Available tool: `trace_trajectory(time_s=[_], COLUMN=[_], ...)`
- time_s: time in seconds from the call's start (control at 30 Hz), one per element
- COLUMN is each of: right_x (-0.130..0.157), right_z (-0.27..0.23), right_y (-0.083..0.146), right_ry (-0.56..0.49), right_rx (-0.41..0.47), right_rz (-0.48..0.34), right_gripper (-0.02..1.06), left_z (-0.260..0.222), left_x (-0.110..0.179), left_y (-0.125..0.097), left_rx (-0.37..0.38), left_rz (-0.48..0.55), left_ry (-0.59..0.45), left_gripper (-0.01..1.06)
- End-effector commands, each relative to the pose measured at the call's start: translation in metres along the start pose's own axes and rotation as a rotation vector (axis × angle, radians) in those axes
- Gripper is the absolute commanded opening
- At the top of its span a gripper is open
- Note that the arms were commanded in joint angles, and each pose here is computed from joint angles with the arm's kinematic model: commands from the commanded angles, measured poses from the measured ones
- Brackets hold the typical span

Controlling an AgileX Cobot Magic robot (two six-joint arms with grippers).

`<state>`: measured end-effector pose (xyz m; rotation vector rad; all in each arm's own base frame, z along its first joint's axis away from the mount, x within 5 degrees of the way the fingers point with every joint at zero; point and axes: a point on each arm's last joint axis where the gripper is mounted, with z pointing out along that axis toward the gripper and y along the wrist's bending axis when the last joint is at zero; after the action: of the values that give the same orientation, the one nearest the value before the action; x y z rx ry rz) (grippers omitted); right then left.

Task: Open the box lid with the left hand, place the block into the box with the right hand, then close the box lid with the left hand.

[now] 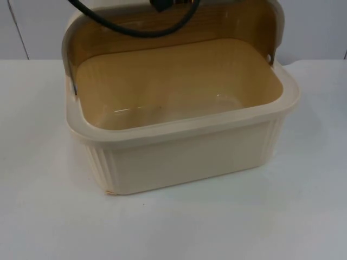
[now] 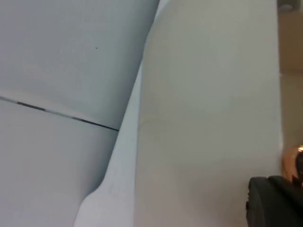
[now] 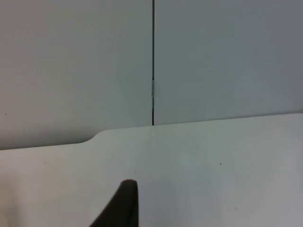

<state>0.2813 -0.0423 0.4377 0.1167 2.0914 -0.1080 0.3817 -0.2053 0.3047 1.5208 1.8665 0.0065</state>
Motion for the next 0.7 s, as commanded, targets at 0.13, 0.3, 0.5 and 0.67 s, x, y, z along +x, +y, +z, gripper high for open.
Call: trace_trajectory(time_s=[0.13, 0.3, 0.5, 0.67], right_x=[0.0, 0.0, 0.0, 0.0], right_z=[-0.001, -0.001, -0.001, -0.001], right_y=[-0.001, -0.001, -0.001, 0.0], right_ry=[-0.008, -0.008, -0.008, -0.008], right_rx=[-0.001, -0.001, -0.001, -0.004], right_rz=[0.007, 0.007, 0.007, 0.01], right_gripper=[1.05, 1.05, 1.05, 1.05], left_z=[-0.003, -0.008, -0.01, -0.005], left_x=[0.003, 0.0, 0.001, 0.007], left_y=[-0.009, -0.011, -0.016, -0.027], left_rx=[0.084, 0.108, 0.163, 0.232], left_rz=[-0.043, -0.069, -0.088, -0.122], left_ry=[0.053, 0.032, 0.041, 0.057], left_gripper=[0.0, 0.0, 0.0, 0.0])
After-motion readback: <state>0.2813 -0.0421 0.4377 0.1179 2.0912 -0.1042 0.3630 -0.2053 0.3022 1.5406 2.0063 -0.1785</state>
